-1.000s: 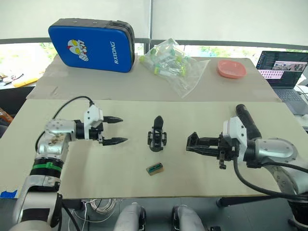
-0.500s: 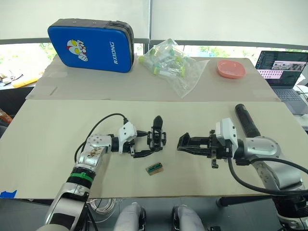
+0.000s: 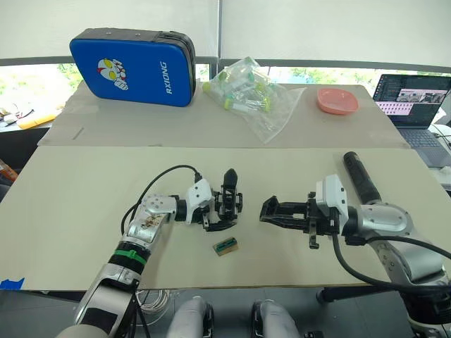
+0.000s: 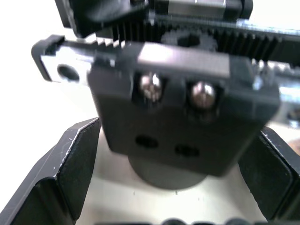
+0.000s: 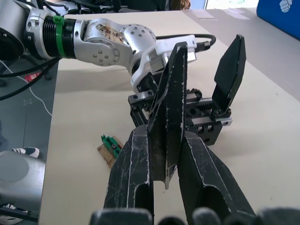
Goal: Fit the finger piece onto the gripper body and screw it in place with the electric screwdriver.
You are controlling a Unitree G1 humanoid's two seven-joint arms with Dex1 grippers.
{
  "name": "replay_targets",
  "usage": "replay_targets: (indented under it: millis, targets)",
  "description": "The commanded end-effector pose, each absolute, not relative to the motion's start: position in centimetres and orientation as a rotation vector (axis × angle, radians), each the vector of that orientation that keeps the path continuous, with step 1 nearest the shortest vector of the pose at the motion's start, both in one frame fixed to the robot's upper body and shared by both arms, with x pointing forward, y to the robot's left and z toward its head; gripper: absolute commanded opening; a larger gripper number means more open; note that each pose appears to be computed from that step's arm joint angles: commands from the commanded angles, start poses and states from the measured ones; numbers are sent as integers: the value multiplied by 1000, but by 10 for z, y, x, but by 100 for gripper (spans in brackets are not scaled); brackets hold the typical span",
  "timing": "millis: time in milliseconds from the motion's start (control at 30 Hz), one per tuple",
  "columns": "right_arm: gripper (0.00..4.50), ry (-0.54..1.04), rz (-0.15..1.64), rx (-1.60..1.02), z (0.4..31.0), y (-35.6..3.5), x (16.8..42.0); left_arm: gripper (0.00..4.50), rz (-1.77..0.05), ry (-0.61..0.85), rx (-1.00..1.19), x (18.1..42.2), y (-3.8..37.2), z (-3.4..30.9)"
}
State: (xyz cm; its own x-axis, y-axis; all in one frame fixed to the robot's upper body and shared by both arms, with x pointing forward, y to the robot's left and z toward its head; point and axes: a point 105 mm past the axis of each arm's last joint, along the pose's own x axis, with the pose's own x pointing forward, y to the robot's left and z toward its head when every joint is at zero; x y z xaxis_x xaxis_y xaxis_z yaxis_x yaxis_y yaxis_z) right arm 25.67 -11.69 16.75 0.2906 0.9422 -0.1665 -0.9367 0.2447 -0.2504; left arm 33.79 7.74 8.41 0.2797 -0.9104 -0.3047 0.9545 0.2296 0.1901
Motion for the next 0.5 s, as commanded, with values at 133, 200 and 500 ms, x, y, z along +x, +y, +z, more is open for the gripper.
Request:
replay_targets:
  millis: [133,200,500]
  targets:
    - [37,-133,1267,-370,192,-114,256,369,-1315,141,393,336,83,87]
    - [37,-152,1301,-363,196,-109,254,276,-1320,136,390,334,82,87]
    - [37,-177,1379,-361,200,-92,259,228,-1356,135,383,329,70,84]
